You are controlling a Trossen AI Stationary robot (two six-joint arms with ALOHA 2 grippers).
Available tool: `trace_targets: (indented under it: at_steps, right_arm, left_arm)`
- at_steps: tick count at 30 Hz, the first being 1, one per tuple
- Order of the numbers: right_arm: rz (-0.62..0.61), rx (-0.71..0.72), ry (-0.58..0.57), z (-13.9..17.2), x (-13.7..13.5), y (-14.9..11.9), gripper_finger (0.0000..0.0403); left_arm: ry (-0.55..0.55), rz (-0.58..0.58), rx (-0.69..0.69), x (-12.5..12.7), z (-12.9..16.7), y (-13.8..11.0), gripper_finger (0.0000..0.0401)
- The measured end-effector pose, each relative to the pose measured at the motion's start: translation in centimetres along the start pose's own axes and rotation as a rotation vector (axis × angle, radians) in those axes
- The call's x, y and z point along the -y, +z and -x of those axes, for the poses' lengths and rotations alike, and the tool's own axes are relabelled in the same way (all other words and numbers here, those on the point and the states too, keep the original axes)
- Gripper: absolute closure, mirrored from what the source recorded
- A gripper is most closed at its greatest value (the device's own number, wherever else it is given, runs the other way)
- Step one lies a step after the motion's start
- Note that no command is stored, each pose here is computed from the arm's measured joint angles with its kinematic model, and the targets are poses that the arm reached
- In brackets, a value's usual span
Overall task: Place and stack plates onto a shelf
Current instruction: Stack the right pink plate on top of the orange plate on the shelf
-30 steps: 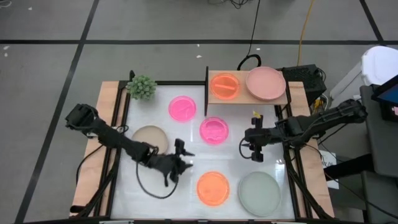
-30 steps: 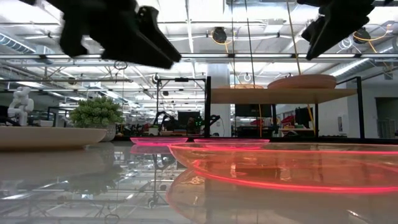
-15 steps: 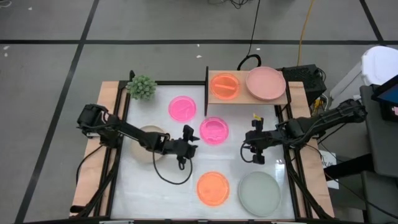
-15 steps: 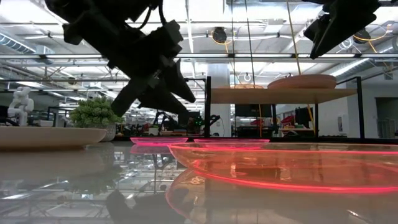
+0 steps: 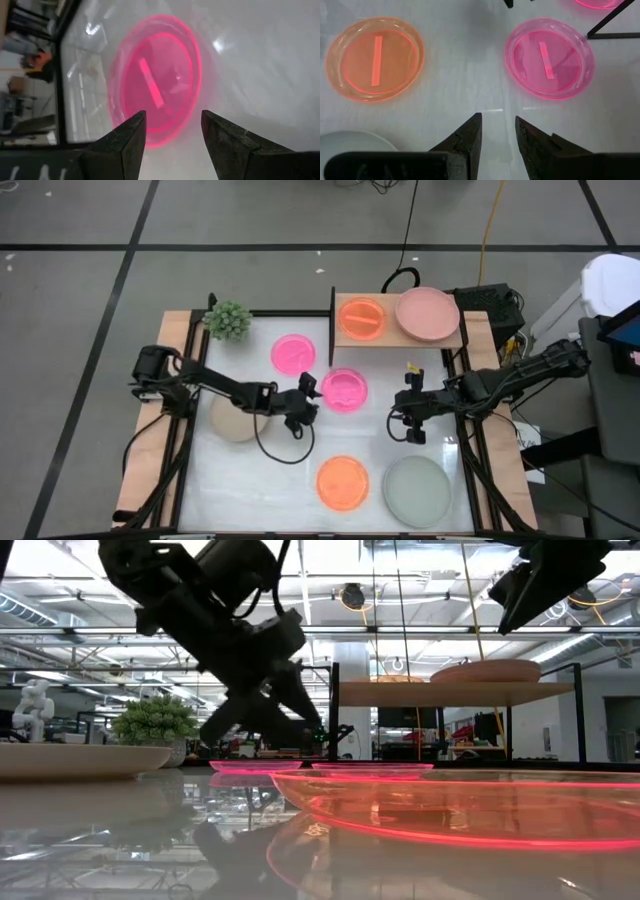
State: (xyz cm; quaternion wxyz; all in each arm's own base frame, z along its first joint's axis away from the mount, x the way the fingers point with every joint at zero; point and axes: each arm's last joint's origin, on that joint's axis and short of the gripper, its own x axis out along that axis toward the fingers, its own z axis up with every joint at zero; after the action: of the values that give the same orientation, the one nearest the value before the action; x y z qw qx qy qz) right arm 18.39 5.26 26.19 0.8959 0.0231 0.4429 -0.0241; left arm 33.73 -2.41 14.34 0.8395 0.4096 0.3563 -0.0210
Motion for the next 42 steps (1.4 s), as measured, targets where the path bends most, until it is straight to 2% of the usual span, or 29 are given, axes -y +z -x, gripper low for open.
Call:
trace_targets:
  at_steps: [6, 12, 17, 26, 37, 42]
  right_arm:
    - [0.012, 0.002, -0.001, 0.0, 0.0, 0.0, 0.0303]
    - [0.043, 0.013, -0.001, 0.0, 0.0, 0.1, 0.0303]
    - [0.059, 0.037, -0.02, 0.0, 0.0, 0.3, 0.0303]
    - [0.054, 0.055, -0.016, 0.0, 0.0, 0.5, 0.0303]
    - [0.054, 0.054, -0.013, 0.0, -0.1, 0.5, 0.0303]
    - [0.057, 0.054, -0.013, 0.0, -0.1, 0.5, 0.0303]
  left_arm:
    - [-0.019, -0.094, -0.031, 0.4, -2.0, -1.3, 0.0206]
    - [0.025, -0.142, -0.019, 0.2, -3.4, -1.9, 0.0206]
    - [0.027, -0.186, -0.029, -0.1, -3.6, -2.3, 0.0213]
    - [-0.026, -0.175, -0.013, -0.7, -3.9, -3.3, 0.0267]
    - [-0.066, -0.258, 0.033, -0.9, -4.0, -3.6, 0.0273]
    - [-0.088, -0.274, 0.062, -1.1, -4.1, -3.9, 0.0292]
